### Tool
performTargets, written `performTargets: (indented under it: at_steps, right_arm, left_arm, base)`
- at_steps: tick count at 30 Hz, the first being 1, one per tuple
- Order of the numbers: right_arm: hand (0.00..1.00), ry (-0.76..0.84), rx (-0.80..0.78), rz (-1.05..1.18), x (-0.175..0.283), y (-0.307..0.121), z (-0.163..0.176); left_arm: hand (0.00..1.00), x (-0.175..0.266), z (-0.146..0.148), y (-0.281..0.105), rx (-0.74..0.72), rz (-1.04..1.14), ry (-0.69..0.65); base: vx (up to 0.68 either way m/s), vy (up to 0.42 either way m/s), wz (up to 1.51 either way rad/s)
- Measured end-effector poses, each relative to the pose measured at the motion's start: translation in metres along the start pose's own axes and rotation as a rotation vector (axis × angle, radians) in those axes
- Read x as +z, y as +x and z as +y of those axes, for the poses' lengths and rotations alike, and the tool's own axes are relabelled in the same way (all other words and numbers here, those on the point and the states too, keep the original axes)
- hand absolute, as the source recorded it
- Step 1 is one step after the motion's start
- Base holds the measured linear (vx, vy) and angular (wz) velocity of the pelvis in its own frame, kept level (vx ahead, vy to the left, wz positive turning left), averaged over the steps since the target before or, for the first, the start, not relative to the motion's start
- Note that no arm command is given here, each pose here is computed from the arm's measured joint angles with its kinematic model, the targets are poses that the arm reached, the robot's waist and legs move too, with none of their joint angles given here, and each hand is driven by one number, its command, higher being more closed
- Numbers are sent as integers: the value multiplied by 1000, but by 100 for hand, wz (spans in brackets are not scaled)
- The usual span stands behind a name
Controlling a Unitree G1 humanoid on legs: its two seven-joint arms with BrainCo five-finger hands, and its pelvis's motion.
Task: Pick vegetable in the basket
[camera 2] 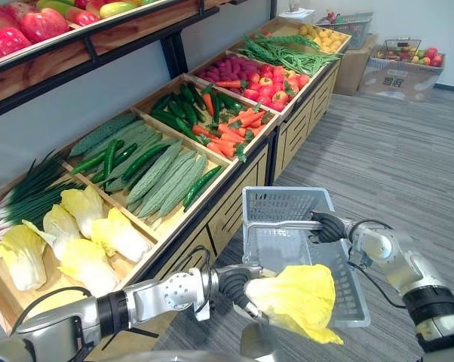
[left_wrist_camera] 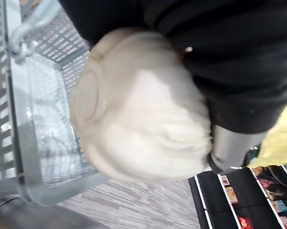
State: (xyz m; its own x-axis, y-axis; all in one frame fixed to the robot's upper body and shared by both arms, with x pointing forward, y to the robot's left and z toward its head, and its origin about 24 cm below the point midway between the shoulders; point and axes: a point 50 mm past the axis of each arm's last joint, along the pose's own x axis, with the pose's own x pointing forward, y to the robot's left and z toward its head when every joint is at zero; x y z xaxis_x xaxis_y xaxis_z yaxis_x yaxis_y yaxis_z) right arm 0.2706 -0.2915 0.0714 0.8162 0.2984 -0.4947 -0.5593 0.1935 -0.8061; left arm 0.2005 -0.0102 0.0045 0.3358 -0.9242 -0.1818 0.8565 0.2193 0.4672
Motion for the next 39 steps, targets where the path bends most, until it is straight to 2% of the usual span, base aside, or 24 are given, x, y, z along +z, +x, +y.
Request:
performTargets:
  at_steps: [9, 17, 25, 26, 33, 39]
  right_arm:
    - [100, -4, 16, -16, 13, 14, -13]
    - [100, -66, 89, -81, 36, 26, -20]
    - [100, -120, 83, -159, 58, 28, -29]
    - [100, -134, 84, -173, 63, 29, -30]
    - [100, -187, 75, -261, 88, 30, -37]
    - [100, -170, 92, -258, 91, 35, -34]
  left_arm:
    - [100, -12, 11, 18, 141, 114, 6]
    - [100, -23, 19, 21, 209, 195, 4]
    - [100, -26, 26, 25, 265, 230, -2]
    - [0, -28, 28, 26, 287, 245, -14]
    - [0, -39, 41, 25, 412, 342, -53]
    - [0, -44, 43, 23, 427, 382, -30]
  base:
    - [8, 4, -11]
    - [11, 4, -5]
    - [5, 7, -1]
    - [25, 15, -4]
    - [34, 15, -6]
    - [0, 0, 0]
